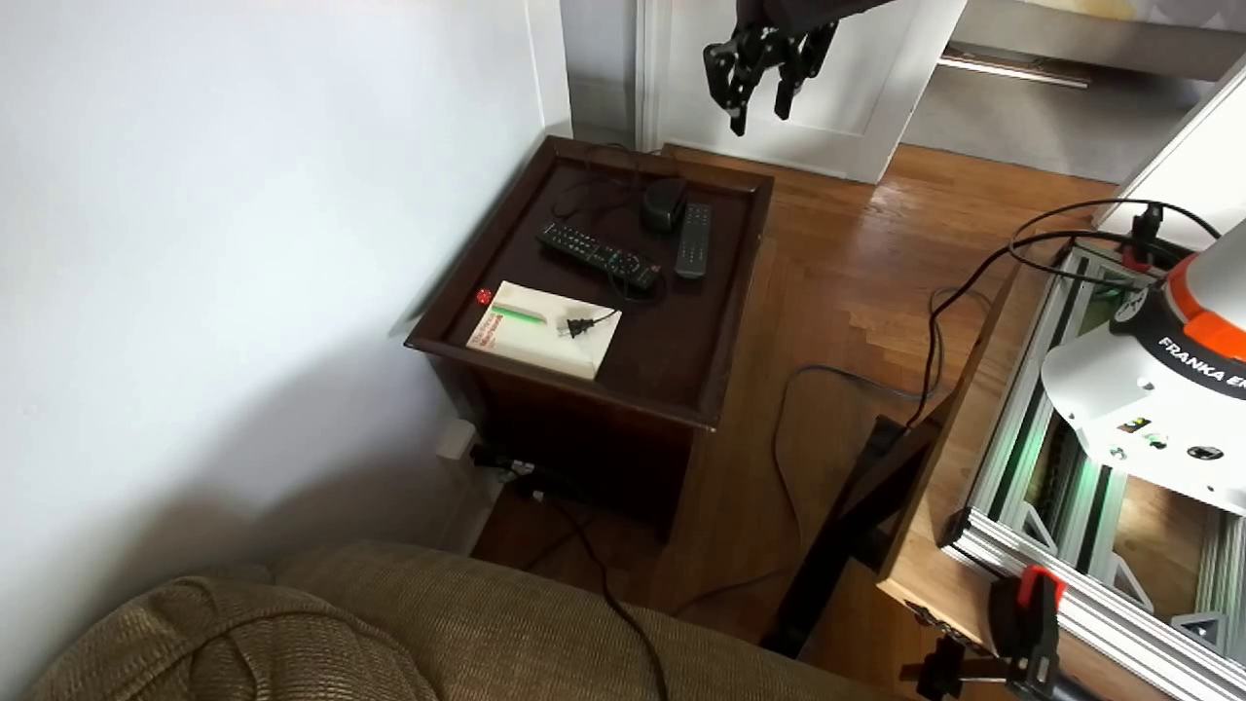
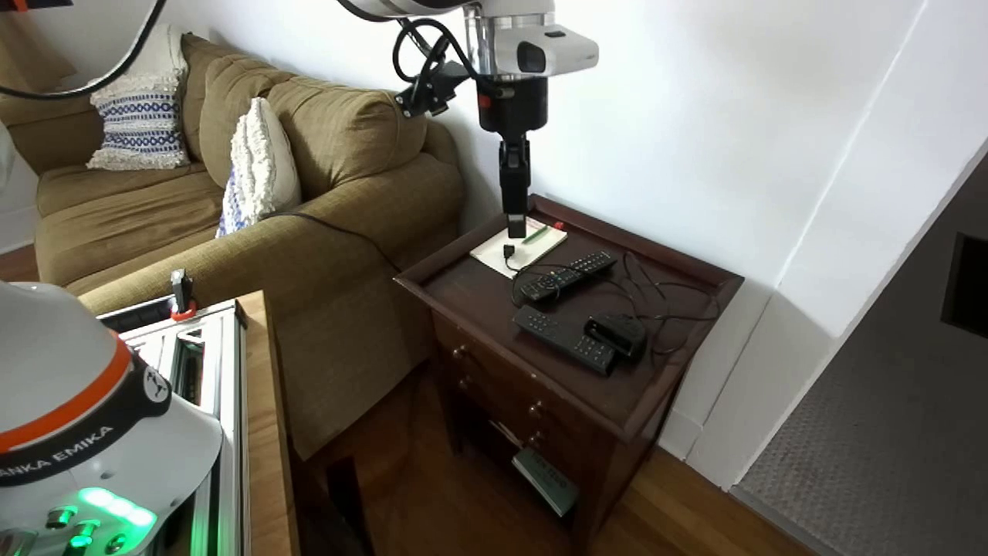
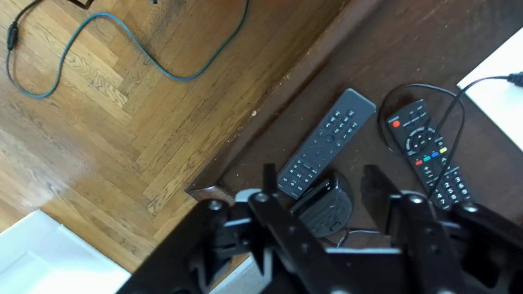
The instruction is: Push a button on the black appliance
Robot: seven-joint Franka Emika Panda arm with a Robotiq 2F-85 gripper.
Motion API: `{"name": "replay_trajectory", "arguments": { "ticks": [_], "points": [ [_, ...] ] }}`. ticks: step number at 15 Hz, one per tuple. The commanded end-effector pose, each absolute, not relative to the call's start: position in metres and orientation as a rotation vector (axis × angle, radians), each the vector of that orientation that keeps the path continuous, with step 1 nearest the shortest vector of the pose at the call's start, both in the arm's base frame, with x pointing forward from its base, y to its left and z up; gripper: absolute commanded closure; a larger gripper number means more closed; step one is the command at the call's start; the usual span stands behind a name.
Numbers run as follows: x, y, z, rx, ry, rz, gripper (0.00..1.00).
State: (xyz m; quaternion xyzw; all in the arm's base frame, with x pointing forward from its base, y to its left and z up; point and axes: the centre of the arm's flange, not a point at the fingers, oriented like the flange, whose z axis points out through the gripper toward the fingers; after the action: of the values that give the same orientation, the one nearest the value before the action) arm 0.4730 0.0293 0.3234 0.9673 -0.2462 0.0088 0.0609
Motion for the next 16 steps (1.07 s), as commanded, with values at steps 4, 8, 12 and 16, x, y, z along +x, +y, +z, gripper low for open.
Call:
{"name": "replay_trajectory", "arguments": {
  "ticks": [4,8,12,16],
  "points": [
    [0.506,0.008,0.272,2.859,-0.921,0.153,0.95],
    [0.523,-0.008,0.248,2.795,-1.024,0.252,1.00],
    [0.520,-0.014,0.251,2.811,-1.027,0.240,0.99],
    [0.526,-0.012,0.247,2.808,-1.032,0.240,0.99]
  ]
}}
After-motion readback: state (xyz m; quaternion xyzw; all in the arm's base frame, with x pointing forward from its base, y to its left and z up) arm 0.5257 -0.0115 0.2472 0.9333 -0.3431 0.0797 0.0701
